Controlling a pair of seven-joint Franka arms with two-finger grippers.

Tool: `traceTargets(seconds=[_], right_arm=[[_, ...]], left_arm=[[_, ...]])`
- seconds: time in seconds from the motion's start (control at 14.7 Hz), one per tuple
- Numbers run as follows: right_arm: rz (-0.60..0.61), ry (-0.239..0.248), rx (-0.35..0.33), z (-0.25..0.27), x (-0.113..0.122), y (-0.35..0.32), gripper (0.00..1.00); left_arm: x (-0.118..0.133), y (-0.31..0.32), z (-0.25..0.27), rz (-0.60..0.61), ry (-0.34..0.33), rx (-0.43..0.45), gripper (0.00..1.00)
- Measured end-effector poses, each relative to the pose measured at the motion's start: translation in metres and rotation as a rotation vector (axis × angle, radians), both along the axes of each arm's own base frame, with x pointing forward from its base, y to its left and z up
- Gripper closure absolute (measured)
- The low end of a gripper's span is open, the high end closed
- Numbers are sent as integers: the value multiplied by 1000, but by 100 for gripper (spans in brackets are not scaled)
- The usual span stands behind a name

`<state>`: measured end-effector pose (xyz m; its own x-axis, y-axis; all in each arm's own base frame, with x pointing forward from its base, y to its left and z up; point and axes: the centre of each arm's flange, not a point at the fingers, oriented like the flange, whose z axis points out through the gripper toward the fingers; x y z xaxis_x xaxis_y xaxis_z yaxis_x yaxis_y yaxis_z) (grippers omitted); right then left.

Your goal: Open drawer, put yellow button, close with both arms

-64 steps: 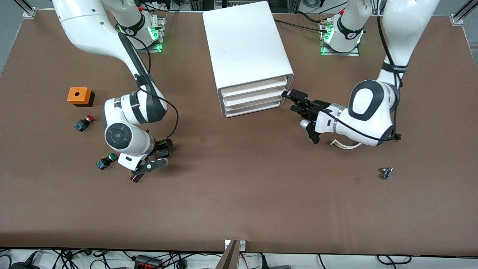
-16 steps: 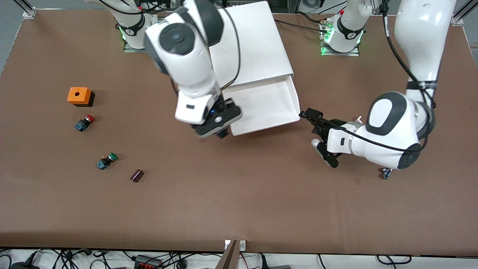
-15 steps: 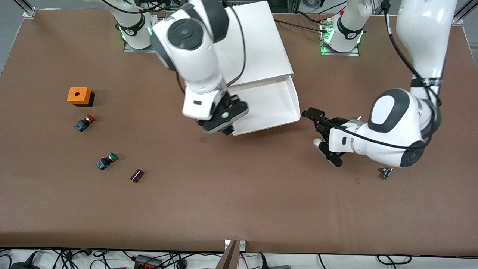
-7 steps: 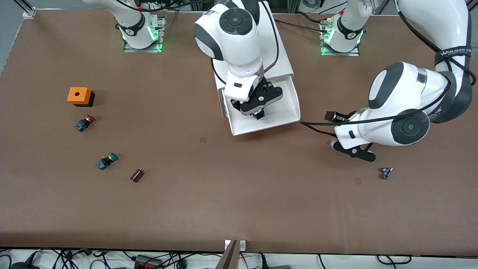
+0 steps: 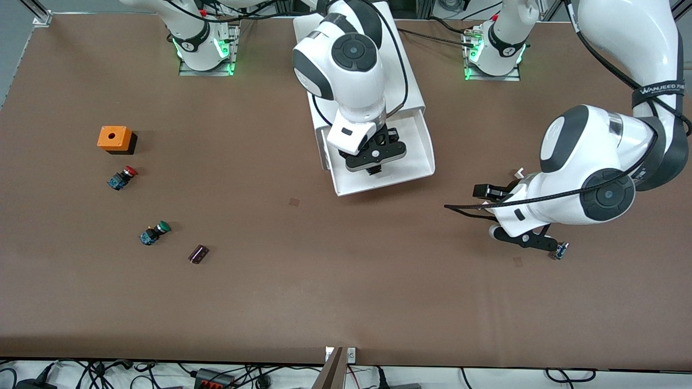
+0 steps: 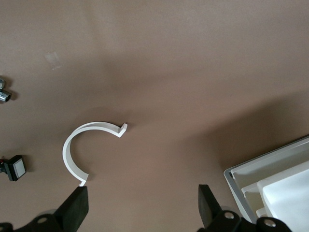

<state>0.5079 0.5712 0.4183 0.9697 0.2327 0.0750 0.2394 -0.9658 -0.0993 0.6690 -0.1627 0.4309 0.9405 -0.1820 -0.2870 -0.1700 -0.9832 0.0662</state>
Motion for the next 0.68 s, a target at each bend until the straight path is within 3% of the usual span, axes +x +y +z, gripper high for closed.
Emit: traceTargets(seconds=[0.41,0.68], right_arm=[[-4,32,-12,-12,-14,11,57],[-18,32,-11,-11,-12,11,25]], left_arm=[[1,0,5,8,-10,0,0],[1,-1,4,7,-10,0,0]])
